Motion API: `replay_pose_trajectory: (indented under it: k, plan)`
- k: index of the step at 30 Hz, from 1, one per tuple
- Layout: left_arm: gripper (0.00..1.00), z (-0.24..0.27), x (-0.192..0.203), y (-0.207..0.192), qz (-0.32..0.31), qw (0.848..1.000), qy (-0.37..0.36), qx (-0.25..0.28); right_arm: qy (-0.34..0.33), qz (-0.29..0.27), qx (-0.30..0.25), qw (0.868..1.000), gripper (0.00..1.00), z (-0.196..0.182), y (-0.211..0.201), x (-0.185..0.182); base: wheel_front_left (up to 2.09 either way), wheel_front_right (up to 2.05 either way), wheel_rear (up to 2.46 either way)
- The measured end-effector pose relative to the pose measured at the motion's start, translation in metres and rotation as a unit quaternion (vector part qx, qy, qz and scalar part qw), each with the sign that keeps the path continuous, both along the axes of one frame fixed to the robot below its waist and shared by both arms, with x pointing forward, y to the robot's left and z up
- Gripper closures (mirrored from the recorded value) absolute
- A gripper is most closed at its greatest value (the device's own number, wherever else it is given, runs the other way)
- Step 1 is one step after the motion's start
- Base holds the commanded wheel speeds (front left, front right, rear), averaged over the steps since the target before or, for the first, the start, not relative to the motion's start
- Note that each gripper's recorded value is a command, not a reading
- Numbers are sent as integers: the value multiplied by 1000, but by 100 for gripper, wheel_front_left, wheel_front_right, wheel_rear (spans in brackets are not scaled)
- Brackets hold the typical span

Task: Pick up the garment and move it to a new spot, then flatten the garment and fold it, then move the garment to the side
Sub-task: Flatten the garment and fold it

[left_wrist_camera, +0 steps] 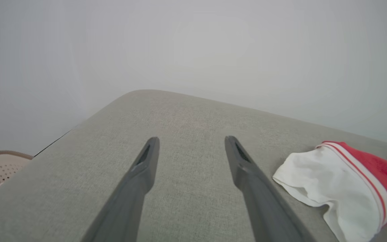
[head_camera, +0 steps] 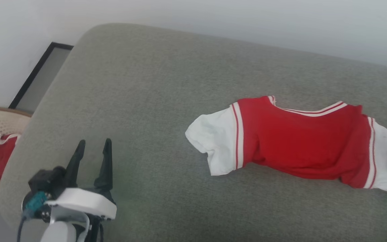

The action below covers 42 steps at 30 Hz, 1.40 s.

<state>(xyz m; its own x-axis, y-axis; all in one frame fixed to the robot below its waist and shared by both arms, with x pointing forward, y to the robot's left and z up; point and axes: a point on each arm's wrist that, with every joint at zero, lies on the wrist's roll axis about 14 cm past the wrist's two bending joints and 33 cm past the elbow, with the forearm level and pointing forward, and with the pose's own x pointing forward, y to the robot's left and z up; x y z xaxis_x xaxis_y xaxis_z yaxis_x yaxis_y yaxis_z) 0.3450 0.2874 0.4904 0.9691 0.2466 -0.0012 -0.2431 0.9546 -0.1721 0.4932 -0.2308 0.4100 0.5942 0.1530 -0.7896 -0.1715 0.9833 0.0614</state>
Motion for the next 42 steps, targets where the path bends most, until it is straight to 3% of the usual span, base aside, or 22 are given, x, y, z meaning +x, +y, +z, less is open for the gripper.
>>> replay_pose_trajectory:
  k: [14, 24, 31, 42]
  plan:
    - [0, 36, 54, -46, -134, 991, 15, -3, -157, -8, 41, 987, 0, 70, -5, -2, 0, 0, 0]
    - [0, 36, 89, -102, -246, 965, 88, -17, -327, -44, 66, 942, 0, 131, -22, -20, 0, 0, 0]
    - [0, 6, 106, -135, -309, 927, 211, -19, -382, -94, 77, 916, 0, 138, -39, -46, 0, 0, 0]
    - [0, -62, 113, -146, -322, 844, 429, 1, -360, -148, 80, 918, 0, 112, -52, -75, 0, 0, 0]
